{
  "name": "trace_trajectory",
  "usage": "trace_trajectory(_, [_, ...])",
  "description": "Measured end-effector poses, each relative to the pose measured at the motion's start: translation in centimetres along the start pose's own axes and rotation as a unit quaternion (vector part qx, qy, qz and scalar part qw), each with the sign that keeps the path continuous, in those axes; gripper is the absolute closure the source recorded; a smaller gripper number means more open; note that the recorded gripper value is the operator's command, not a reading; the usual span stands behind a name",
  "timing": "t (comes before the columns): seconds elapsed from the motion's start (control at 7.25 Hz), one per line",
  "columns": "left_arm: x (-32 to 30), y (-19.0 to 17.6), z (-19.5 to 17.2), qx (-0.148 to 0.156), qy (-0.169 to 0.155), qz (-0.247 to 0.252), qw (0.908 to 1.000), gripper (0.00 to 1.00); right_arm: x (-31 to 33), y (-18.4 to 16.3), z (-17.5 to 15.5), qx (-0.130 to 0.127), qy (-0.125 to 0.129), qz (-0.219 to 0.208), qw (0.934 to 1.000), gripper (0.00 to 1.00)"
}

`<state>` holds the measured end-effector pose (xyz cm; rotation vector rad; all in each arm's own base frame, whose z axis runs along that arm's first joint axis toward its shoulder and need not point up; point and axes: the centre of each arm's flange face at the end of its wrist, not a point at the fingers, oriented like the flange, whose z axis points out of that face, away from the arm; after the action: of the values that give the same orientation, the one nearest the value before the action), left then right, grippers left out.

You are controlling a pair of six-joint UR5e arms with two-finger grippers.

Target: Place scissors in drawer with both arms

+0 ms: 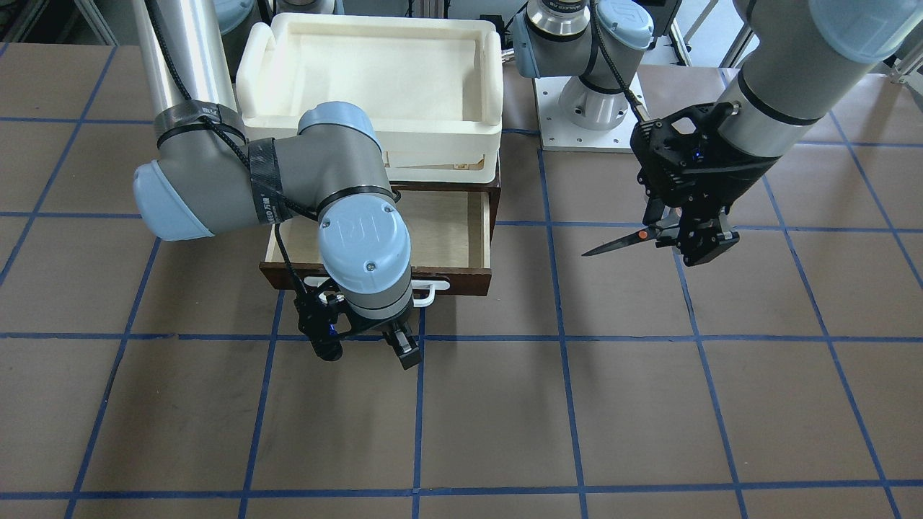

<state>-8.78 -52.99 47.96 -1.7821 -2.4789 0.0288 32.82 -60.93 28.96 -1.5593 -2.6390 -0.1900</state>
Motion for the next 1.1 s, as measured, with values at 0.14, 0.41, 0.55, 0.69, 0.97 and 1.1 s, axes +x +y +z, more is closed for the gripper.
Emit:
trace_trajectory(0.14, [0.9, 0.0, -0.2, -0.006, 0.012, -0.007, 0.9999, 1.00, -0.2, -0.1, 0.1, 0.000, -0.002, -0.007, 1.0000, 0.00])
trace_trajectory(0.41, [2.4, 0.2, -0.7, -0.019, 0.029, -0.010, 0.9993, 1.00, -1.0, -0.3, 0.0, 0.002, -0.011, -0.013, 0.9998, 0.00])
trace_trajectory(0.55, [3.1, -0.1, -0.7, -0.029, 0.036, -0.004, 0.9989, 1.00, -1.5, -0.5, -0.2, 0.004, -0.016, -0.015, 0.9998, 0.00])
trace_trajectory(0.69, [3.6, -0.6, -0.7, -0.035, 0.037, 0.004, 0.9987, 1.00, -1.8, -0.6, -0.3, 0.005, -0.018, -0.018, 0.9997, 0.00])
trace_trajectory(0.97, [4.5, -1.1, -1.1, -0.039, 0.032, 0.013, 0.9987, 1.00, -2.0, -1.3, -0.3, 0.005, -0.019, -0.023, 0.9995, 0.00])
trace_trajectory(1.1, [4.5, -1.2, -1.1, -0.039, 0.032, 0.014, 0.9986, 1.00, -2.1, -1.7, 0.0, 0.004, -0.017, -0.025, 0.9995, 0.00])
